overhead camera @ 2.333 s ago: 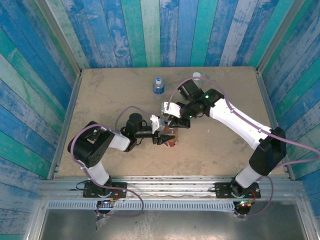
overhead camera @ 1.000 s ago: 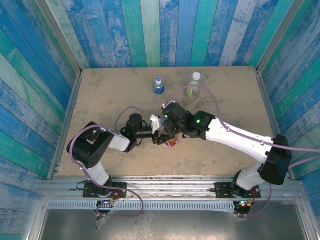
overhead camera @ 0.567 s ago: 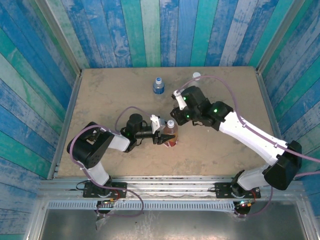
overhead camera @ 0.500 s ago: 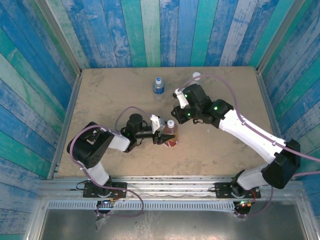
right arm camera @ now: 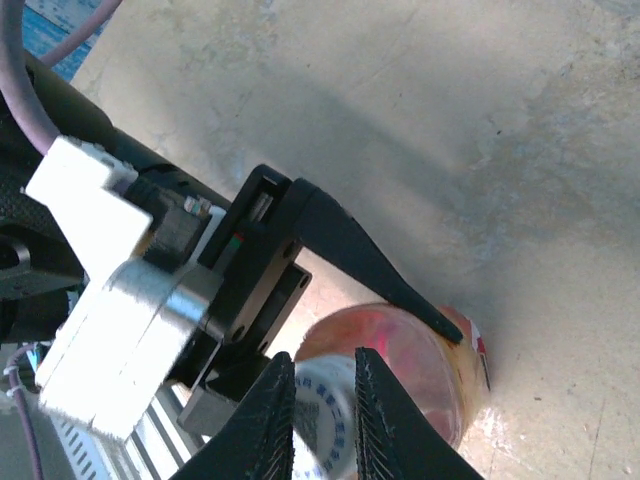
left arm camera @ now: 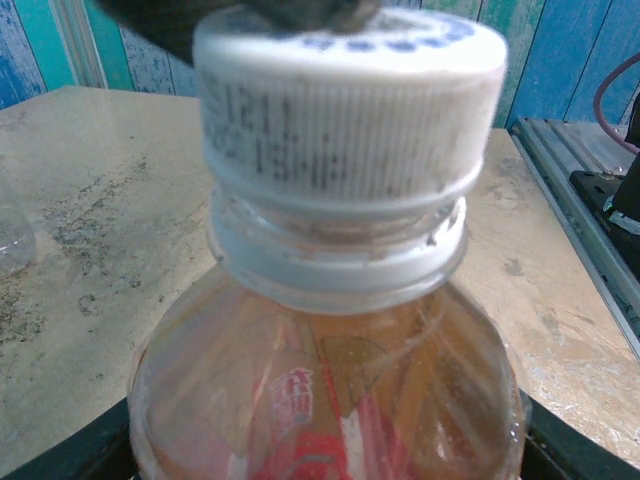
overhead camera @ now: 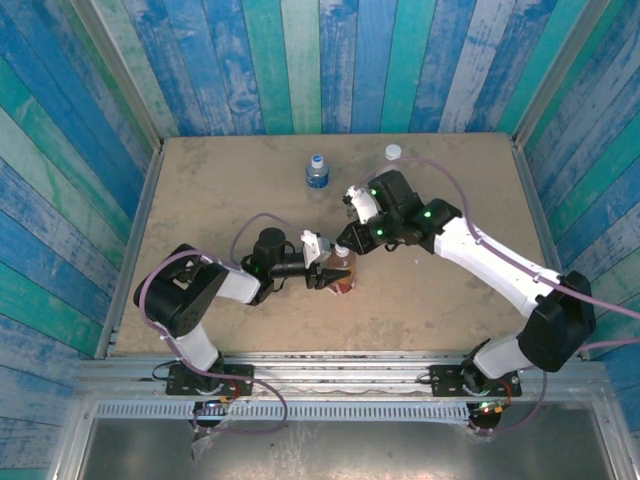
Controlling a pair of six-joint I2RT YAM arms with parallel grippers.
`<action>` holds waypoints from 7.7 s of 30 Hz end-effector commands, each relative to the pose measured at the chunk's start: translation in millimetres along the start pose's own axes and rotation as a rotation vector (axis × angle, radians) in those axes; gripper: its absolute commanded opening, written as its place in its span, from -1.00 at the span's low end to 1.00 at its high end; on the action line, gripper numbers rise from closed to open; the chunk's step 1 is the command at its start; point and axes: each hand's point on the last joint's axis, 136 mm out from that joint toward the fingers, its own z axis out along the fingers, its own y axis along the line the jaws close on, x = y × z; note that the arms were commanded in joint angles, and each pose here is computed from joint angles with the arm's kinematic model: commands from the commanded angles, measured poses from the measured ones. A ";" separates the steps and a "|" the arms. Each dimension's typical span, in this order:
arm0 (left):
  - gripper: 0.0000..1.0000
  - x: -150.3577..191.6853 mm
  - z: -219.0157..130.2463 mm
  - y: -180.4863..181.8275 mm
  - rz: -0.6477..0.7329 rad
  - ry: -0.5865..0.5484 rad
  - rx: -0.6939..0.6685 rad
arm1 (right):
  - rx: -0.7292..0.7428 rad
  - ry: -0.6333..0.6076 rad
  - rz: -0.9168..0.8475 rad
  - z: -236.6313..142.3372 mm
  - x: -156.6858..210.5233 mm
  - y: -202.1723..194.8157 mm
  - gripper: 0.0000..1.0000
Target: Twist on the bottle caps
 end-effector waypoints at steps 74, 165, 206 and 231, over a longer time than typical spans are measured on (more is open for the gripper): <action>0.91 -33.1 -22.2 15.0 -0.102 -0.103 -0.176 | -0.027 0.022 -0.653 12.9 20.8 10.1 -0.46; 0.32 -30.5 6.6 -31.7 0.064 -0.083 0.062 | -0.102 -0.185 -0.614 -68.2 -12.9 47.7 0.07; 0.33 -66.5 -7.9 -62.9 0.072 -0.160 0.212 | -0.299 -0.195 -0.626 -73.4 3.6 71.7 -0.17; 0.34 -78.0 -12.7 -68.8 0.082 -0.177 0.237 | -0.365 -0.135 -0.648 -56.8 15.8 71.4 -0.37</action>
